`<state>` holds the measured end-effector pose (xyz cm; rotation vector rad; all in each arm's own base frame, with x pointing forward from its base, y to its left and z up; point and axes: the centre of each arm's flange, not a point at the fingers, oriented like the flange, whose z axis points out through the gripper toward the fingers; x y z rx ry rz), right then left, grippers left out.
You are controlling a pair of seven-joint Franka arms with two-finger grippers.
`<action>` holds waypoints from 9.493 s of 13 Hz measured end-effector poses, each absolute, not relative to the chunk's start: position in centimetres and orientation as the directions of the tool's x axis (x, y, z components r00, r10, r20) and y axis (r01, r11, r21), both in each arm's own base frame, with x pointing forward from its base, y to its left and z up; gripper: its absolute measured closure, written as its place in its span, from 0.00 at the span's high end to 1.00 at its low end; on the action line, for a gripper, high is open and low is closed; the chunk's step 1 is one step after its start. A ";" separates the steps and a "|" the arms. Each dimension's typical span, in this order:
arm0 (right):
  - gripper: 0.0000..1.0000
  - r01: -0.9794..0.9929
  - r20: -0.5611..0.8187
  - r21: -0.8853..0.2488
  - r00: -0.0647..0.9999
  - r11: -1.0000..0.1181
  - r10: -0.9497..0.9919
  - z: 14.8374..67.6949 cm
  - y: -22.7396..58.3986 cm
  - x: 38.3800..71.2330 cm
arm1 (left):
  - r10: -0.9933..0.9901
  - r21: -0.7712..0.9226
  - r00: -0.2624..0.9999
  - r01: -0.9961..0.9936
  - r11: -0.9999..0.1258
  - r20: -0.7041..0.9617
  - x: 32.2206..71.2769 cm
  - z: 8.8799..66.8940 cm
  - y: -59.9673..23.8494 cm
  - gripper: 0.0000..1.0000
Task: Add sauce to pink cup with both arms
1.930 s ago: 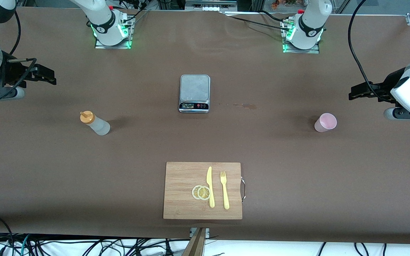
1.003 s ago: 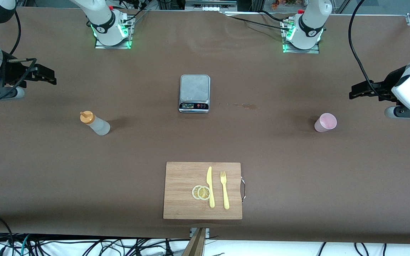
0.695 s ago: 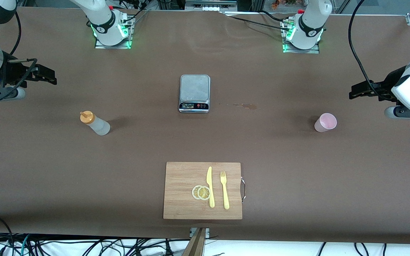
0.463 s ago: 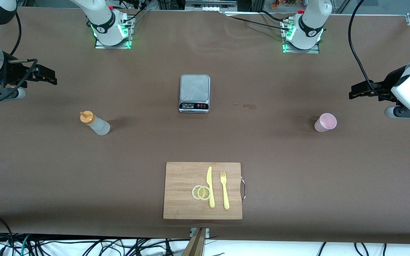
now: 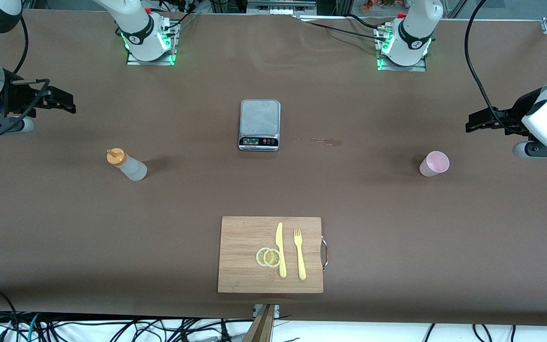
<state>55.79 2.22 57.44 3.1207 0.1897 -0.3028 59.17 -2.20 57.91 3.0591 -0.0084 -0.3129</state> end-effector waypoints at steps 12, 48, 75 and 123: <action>1.00 0.116 -0.196 -0.013 0.974 -0.993 0.116 57.4 2.0 55.8 | -0.013 0.067 0.979 0.000 -0.998 -0.202 59.2 57.9 -2.3 1.00; 1.00 0.091 -0.187 -0.090 0.977 -0.992 0.107 57.4 1.2 55.8 | -0.098 0.006 0.989 -0.098 -0.995 -0.107 52.8 23.9 7.8 0.97; 1.00 0.096 -0.195 -0.094 0.974 -0.991 0.113 57.0 0.4 55.9 | -0.073 0.121 0.994 -0.063 -0.991 -0.080 46.7 30.8 -35.2 0.04; 1.00 0.971 0.923 -0.040 -0.055 0.236 0.382 17.3 -14.8 58.1 | -0.080 0.022 0.988 -0.078 -0.997 -0.129 57.3 59.2 -1.9 1.00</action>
